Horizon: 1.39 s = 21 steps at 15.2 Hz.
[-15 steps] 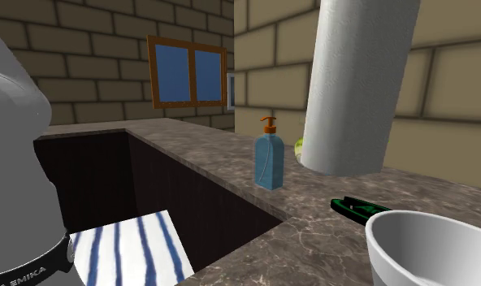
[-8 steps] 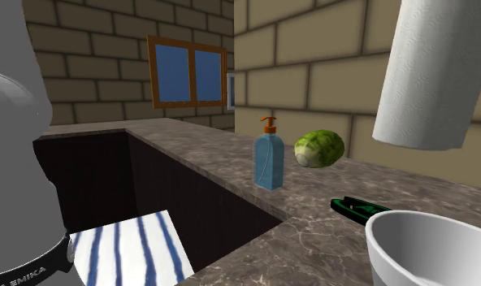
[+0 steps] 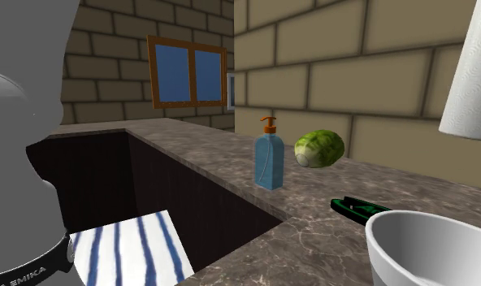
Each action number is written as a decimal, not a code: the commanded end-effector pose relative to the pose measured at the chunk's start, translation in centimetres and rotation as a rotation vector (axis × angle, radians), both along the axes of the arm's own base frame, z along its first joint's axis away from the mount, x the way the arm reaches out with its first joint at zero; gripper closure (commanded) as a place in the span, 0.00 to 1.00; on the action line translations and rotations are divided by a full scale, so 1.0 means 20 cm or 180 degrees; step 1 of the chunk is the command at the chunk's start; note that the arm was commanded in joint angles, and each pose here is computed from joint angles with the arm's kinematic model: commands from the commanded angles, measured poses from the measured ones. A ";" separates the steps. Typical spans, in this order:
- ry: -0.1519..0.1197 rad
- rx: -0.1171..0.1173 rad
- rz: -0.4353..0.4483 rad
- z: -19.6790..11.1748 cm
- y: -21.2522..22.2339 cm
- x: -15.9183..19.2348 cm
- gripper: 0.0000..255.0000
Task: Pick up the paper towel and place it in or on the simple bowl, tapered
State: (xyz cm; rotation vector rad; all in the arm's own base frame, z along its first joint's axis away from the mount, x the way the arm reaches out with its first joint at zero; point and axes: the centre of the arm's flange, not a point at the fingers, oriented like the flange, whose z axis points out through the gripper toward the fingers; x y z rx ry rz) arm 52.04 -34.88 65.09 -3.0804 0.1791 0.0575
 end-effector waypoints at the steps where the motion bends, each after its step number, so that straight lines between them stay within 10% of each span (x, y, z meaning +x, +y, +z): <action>1: -0.0002 0.0000 0.0003 -0.05 0.00 0.01 1.00; 21: -0.0002 0.0000 0.0003 -0.58 0.00 0.01 1.00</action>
